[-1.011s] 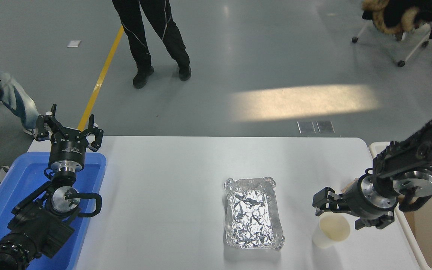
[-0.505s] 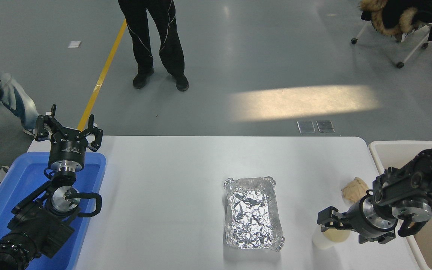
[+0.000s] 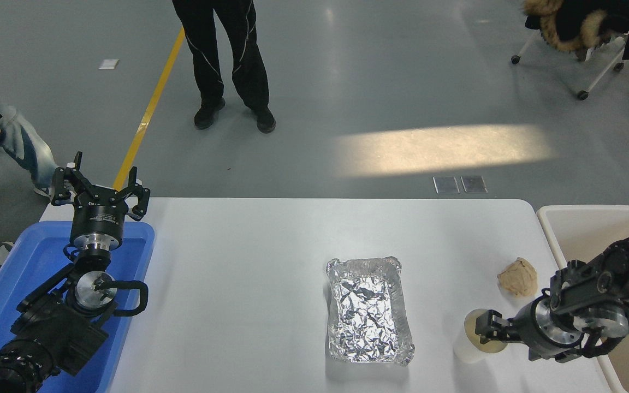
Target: Pick up paper cup place in dustbin
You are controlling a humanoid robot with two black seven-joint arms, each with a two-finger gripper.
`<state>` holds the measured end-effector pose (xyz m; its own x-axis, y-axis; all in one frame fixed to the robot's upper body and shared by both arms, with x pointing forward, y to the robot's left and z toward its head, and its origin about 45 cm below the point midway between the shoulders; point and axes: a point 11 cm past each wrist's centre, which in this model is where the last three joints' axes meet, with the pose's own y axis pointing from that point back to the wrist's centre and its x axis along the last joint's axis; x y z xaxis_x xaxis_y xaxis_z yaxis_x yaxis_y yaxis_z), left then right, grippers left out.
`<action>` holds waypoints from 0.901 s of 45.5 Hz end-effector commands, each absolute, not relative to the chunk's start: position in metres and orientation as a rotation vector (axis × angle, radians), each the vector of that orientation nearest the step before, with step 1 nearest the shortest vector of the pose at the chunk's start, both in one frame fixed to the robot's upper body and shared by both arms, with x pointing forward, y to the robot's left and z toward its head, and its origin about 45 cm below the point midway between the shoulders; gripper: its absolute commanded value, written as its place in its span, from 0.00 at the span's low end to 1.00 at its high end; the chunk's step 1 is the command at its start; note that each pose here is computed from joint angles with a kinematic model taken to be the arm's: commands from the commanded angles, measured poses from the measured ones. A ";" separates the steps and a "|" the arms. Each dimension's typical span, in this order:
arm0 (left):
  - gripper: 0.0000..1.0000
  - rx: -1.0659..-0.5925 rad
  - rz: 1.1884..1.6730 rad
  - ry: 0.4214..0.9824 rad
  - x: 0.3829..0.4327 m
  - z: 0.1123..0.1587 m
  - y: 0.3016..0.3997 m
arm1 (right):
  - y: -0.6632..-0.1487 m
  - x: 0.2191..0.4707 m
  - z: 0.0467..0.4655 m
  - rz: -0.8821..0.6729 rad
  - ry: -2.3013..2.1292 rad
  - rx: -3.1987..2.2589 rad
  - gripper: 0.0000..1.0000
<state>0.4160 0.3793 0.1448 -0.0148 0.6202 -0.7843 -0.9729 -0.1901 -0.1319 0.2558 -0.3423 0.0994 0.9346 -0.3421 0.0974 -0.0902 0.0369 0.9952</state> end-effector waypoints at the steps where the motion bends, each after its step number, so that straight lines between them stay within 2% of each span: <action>1: 0.99 -0.879 1.565 0.544 0.4160 0.1450 0.3793 | -0.346 0.256 0.094 -0.199 -0.364 1.526 0.00; 14: 0.99 -0.878 1.563 0.543 0.4165 0.1455 0.3789 | -0.343 0.272 0.106 -0.162 -0.415 1.533 0.00; 20: 0.99 -0.877 1.565 0.543 0.4163 0.1453 0.3793 | -0.346 0.283 0.134 -0.155 -0.460 1.551 0.00; 29: 0.99 -0.878 1.563 0.543 0.4165 0.1455 0.3789 | -0.338 0.291 0.207 -0.114 -0.446 1.580 0.00; 35: 0.99 -0.878 1.561 0.544 0.4165 0.1455 0.3787 | -0.318 0.297 0.276 -0.048 -0.413 1.612 0.00; 41: 0.99 -0.878 1.563 0.543 0.4165 0.1455 0.3789 | -0.296 0.313 0.358 0.055 -0.388 1.667 0.00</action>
<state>0.4165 0.3788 0.1455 -0.0124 0.6202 -0.7843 -0.9729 -0.1887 -0.1338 0.3033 -0.3267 0.2390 0.9270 -0.3103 0.2106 -0.2246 -0.0097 0.9744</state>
